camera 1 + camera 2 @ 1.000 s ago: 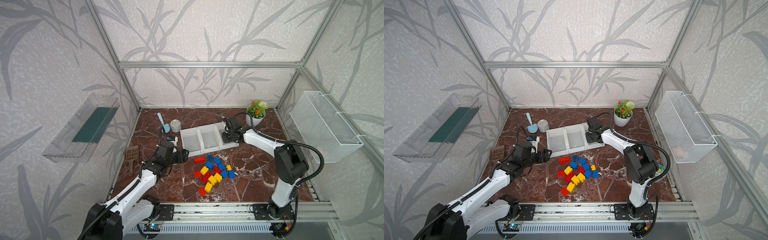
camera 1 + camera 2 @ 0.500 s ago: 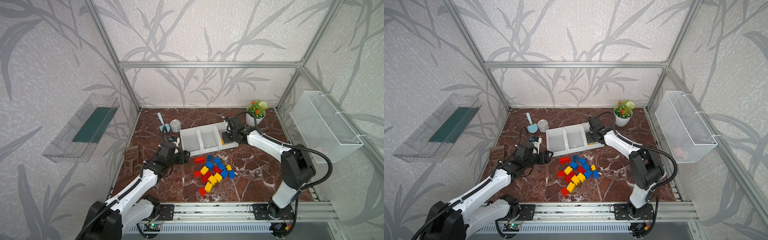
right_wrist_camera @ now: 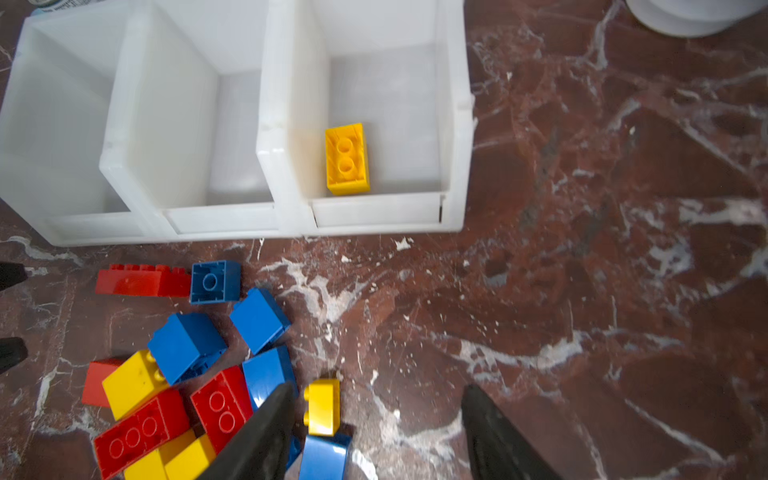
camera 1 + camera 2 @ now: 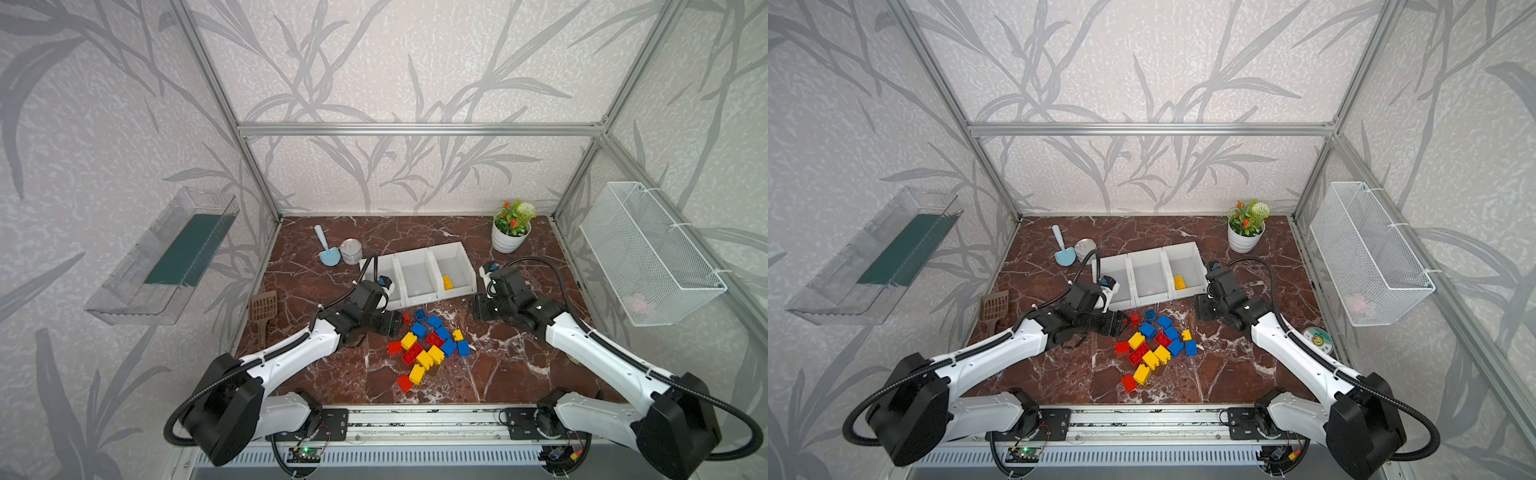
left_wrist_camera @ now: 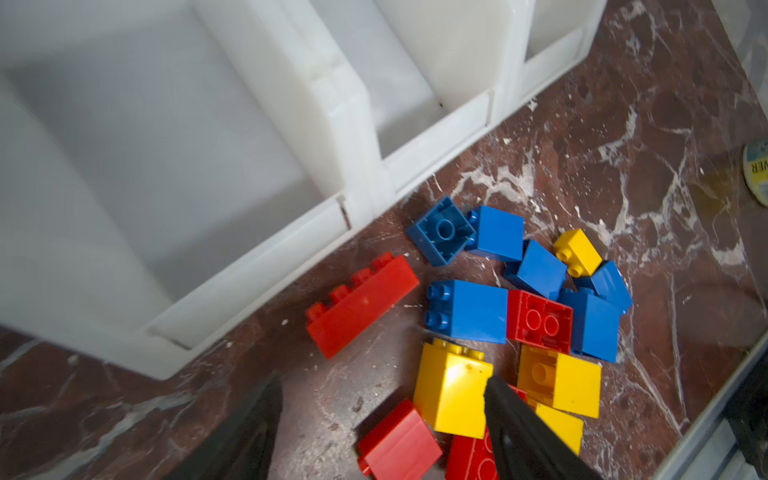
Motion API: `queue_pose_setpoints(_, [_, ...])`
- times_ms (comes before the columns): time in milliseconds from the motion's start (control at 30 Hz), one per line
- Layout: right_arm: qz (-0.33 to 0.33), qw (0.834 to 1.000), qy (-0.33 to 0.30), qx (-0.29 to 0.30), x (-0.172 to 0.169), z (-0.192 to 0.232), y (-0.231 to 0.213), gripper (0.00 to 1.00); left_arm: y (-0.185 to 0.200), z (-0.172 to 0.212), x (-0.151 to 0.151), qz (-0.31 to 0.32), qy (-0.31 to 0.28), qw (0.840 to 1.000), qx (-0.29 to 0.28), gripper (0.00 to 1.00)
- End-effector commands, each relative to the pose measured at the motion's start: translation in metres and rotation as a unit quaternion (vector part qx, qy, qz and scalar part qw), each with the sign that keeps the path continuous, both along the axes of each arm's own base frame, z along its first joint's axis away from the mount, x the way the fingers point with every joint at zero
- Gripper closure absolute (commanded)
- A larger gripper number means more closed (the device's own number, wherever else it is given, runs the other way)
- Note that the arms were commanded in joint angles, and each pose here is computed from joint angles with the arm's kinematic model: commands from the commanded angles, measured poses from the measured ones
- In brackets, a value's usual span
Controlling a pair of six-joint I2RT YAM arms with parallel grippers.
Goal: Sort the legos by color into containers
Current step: 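Grasp a blue brick with the left gripper while the right gripper withdraws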
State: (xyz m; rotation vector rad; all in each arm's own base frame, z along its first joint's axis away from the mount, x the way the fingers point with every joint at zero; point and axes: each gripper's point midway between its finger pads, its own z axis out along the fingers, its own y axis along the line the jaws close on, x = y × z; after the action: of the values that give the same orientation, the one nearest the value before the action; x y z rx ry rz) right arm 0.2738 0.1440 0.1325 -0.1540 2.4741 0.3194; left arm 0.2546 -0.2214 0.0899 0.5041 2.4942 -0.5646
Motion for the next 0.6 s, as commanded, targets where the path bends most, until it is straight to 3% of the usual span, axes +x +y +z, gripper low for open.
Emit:
queue_pose_setpoints(0, [-0.038,0.999,0.010,0.013,-0.020,-0.003,-0.014,0.35,-0.020,-0.002,-0.011,-0.066,0.011,0.998,0.023,0.23])
queue_pose_setpoints(300, [-0.078,0.997,0.023,0.015,-0.049,-0.012,-0.036,0.35,-0.053,-0.020,-0.017,-0.111,0.041,0.992,0.045,0.26])
queue_pose_setpoints(567, [-0.079,0.996,0.017,0.024,-0.053,-0.010,-0.033,0.36,-0.058,-0.037,-0.007,-0.100,0.052,0.989,0.099,0.31])
